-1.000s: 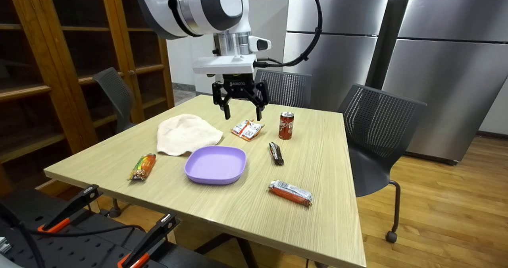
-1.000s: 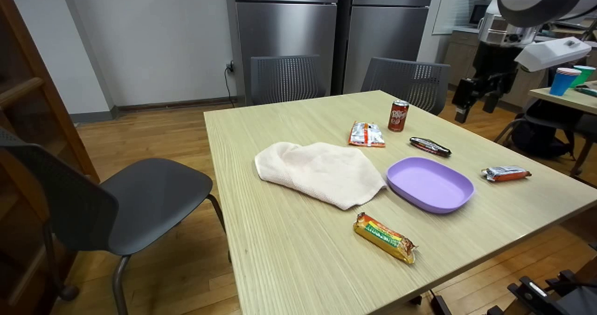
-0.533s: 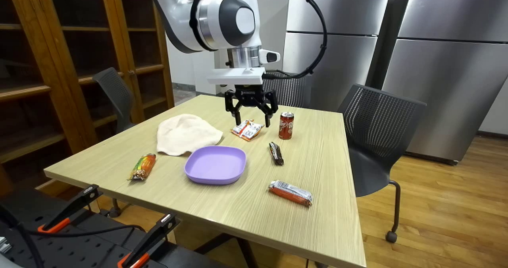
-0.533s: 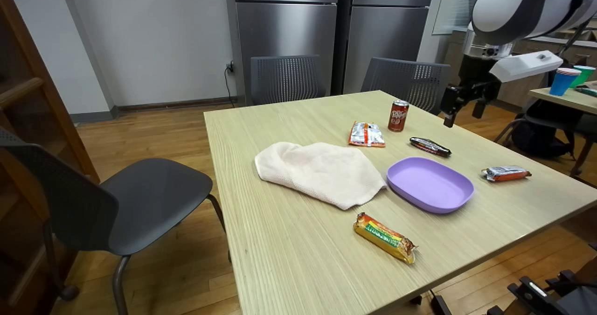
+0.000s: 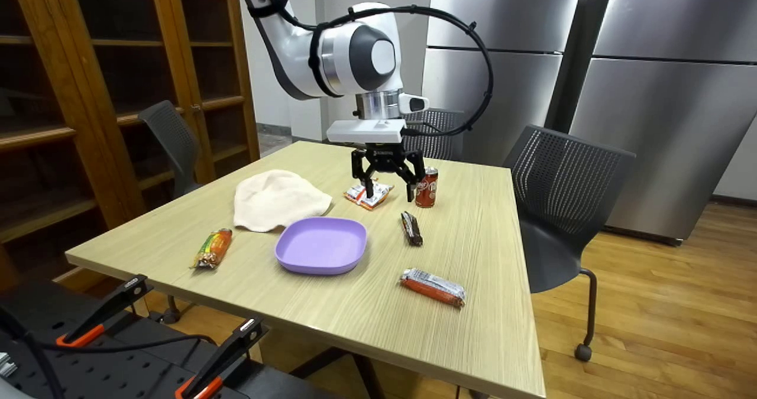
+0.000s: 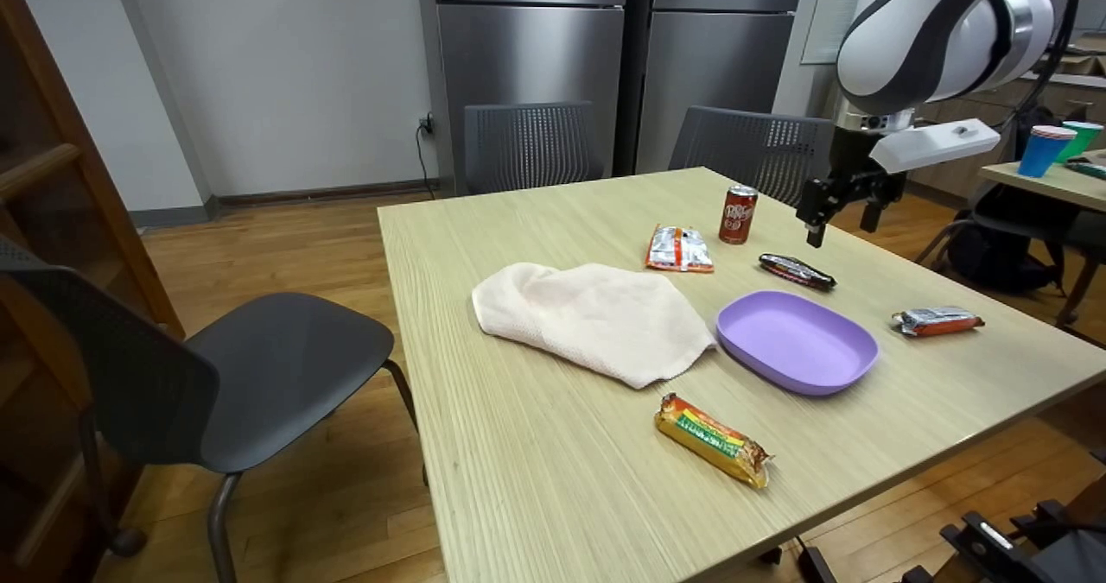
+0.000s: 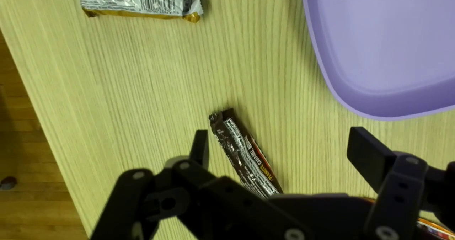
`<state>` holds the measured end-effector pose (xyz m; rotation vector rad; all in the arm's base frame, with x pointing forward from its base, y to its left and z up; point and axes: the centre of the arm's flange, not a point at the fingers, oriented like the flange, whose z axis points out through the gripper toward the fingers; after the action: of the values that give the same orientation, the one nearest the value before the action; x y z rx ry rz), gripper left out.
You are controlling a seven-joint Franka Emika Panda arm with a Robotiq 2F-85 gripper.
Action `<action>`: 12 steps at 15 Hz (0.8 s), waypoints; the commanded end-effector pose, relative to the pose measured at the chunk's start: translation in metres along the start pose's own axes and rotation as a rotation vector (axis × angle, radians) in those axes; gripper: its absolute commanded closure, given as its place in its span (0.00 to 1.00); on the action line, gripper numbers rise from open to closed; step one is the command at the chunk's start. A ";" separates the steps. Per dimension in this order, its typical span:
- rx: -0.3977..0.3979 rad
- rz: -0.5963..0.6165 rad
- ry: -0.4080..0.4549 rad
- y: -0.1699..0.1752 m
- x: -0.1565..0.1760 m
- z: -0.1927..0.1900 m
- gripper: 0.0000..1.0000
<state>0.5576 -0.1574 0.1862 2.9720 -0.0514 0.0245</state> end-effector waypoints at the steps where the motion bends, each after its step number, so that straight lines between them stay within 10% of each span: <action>1: -0.001 0.003 -0.002 0.000 0.002 0.003 0.00; 12: -0.027 0.031 0.015 -0.001 0.010 0.010 0.00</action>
<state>0.5621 -0.1591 0.1816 2.9678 -0.0659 0.0238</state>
